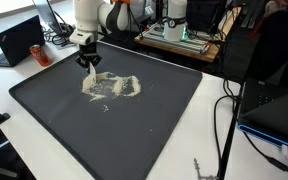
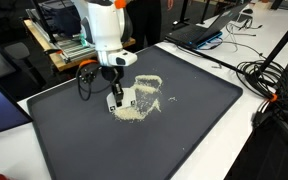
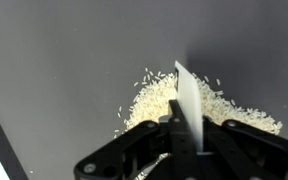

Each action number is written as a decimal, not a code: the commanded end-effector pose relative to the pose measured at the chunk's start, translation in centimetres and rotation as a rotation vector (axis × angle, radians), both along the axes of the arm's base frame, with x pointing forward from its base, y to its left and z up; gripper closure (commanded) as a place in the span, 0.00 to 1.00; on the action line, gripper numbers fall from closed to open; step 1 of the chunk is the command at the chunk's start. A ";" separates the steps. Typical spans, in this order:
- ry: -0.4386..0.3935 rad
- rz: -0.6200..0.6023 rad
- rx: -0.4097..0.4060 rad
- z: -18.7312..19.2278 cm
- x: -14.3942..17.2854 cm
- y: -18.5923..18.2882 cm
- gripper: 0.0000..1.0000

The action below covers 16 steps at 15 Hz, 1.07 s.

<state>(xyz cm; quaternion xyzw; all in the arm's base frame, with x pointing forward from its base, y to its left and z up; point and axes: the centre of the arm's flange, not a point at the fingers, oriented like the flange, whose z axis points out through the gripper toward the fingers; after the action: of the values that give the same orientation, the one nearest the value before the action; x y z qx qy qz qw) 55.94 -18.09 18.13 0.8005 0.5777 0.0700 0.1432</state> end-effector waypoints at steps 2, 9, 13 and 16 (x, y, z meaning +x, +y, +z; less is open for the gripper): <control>-0.006 0.017 -0.022 -1.1 0.2 -0.7 0.99; 0.062 0.030 -0.021 -1.7 -0.8 -1.1 0.99; 0.132 0.048 -0.010 -1.2 -1.9 -1.5 0.99; 0.182 0.079 0.002 -0.5 -2.8 -2.0 0.99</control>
<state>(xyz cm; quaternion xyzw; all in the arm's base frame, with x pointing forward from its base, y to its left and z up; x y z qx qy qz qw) 54.92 -18.99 17.37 0.7937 0.5964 0.0309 0.1159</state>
